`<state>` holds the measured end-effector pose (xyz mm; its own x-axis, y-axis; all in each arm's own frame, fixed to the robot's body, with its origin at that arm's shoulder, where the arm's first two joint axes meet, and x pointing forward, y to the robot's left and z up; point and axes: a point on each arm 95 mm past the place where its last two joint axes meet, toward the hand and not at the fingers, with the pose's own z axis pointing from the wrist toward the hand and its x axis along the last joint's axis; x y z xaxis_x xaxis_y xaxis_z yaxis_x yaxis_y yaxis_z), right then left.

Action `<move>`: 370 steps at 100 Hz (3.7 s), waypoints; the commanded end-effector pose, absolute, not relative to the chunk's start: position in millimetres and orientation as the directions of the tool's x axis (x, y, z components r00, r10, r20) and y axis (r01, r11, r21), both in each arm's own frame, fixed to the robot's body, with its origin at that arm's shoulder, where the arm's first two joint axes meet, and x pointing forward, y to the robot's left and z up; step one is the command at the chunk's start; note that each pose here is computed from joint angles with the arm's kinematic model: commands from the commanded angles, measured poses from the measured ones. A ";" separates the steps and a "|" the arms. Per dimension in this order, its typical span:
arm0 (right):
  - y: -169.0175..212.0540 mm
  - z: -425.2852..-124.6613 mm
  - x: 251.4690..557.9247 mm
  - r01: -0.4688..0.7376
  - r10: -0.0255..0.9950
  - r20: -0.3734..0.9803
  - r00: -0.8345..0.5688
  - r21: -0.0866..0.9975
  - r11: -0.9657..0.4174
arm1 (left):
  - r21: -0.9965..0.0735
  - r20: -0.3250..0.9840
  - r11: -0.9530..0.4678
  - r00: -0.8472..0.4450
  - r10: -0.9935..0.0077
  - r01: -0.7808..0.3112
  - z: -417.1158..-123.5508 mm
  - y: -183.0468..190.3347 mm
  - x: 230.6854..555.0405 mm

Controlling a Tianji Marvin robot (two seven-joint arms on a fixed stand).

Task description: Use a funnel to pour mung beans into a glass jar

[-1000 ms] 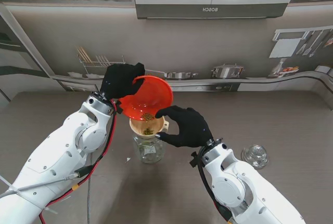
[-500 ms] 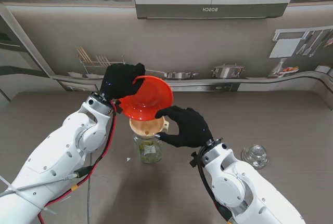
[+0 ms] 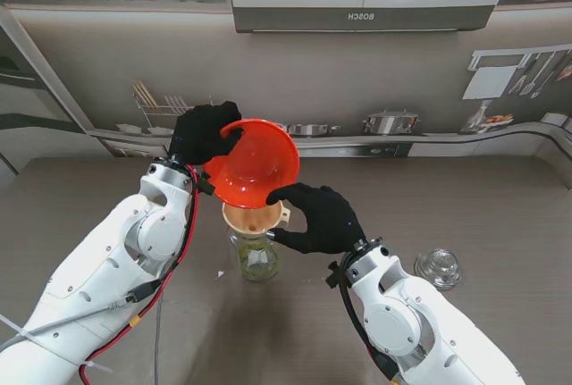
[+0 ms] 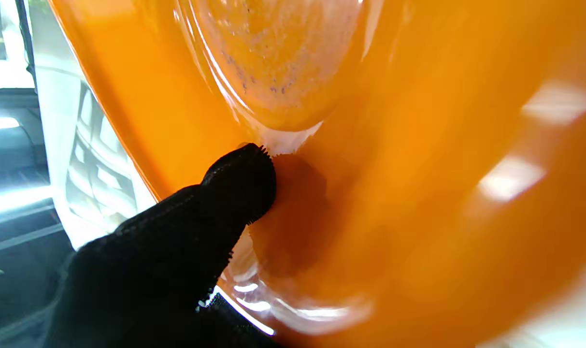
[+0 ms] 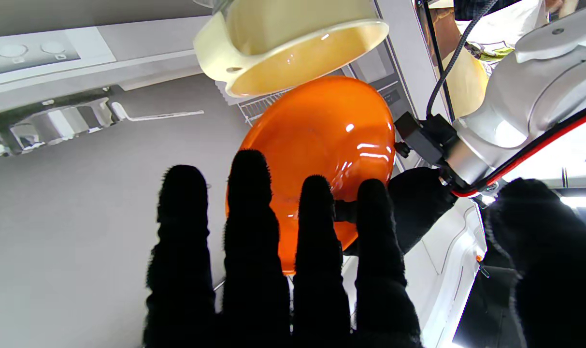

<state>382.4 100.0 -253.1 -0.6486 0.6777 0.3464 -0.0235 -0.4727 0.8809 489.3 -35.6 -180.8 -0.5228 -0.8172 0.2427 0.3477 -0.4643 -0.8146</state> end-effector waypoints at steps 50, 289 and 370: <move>101.6 -255.0 381.3 -0.005 0.676 0.350 -0.649 0.886 -0.464 | -0.785 0.509 -0.595 -0.368 -0.778 0.173 -185.4 -23.2 496.5; 99.9 -259.0 383.4 0.015 0.682 0.357 -0.639 0.892 -0.452 | -0.613 0.750 -0.779 0.407 -0.521 0.134 -338.2 97.7 442.2; 97.4 -260.3 384.3 0.026 0.682 0.366 -0.633 0.890 -0.455 | -0.640 0.695 -0.764 0.485 -0.531 0.080 -364.8 94.2 451.8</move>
<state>386.1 96.0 -257.4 -0.6328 0.6842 0.3624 0.0095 -0.4612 0.8872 451.1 98.0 -362.1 0.4793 -0.5285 0.7007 0.0951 -0.7624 -0.6401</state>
